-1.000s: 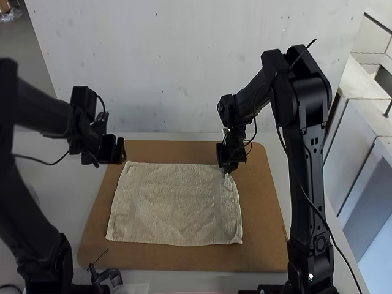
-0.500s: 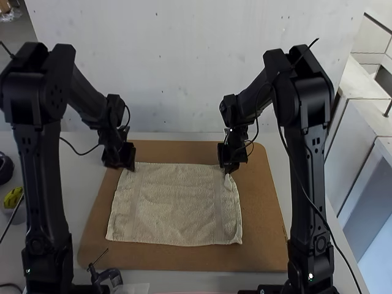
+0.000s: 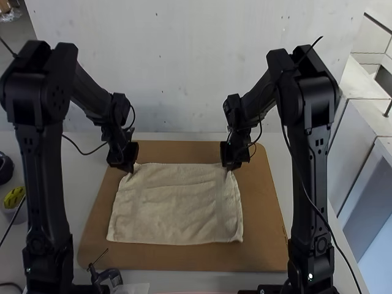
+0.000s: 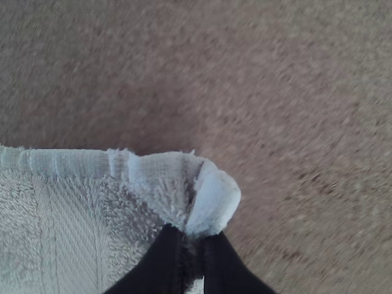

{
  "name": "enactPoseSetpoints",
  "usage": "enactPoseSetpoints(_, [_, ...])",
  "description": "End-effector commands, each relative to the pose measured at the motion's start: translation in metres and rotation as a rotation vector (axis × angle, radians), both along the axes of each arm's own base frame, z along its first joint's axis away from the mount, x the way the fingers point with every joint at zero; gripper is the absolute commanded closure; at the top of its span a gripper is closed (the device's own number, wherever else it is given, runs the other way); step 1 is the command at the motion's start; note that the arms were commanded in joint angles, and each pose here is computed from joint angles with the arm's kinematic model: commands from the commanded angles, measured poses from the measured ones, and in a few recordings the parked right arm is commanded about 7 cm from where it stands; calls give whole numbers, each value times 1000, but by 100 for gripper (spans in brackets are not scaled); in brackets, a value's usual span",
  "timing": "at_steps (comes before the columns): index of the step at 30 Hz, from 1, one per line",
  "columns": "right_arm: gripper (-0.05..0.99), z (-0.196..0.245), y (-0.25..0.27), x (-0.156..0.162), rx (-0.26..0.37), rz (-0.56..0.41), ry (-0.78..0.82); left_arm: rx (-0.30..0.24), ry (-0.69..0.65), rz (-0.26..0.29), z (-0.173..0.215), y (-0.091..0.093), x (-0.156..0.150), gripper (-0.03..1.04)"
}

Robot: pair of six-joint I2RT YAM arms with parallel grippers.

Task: Fold the towel.

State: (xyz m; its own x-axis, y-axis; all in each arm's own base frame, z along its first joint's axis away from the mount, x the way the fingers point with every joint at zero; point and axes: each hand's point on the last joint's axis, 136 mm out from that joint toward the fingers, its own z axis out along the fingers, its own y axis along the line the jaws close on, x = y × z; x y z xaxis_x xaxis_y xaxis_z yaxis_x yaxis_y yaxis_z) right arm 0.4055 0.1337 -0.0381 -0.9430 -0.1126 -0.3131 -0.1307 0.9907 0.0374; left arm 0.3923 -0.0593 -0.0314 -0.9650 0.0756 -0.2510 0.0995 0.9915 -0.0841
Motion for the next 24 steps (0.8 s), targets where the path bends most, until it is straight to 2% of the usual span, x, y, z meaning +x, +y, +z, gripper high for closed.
enactPoseSetpoints(1, [91, 39, -25, 29, -37, -89, -163, -71, -127, 46, 51, -15, 22, 99])
enactPoseSetpoints(3, [91, 50, -23, 33, -25, -95, -195, -83, -174, 54, 69, -17, 29, 99])
enactPoseSetpoints(6, [91, 83, -22, 45, 24, -124, -305, -121, -283, 100, 115, -17, 44, 99])
enactPoseSetpoints(10, [91, 116, -21, 51, 67, -129, -434, -139, -331, 111, 137, -20, 42, 99])
enactPoseSetpoints(13, [91, 120, -21, 41, 58, -101, -440, -137, -321, 106, 134, -22, 35, 99])
enactPoseSetpoints(16, [91, 109, -23, 19, 22, -47, -411, -134, -285, 81, 122, -29, 10, 99])
enactPoseSetpoints(20, [91, 99, -30, -5, 4, -20, -382, -130, -249, 56, 107, -33, -23, 99])
enactPoseSetpoints(24, [91, 97, -36, -36, -12, 16, -346, -137, -260, 43, 111, -35, -44, 99])
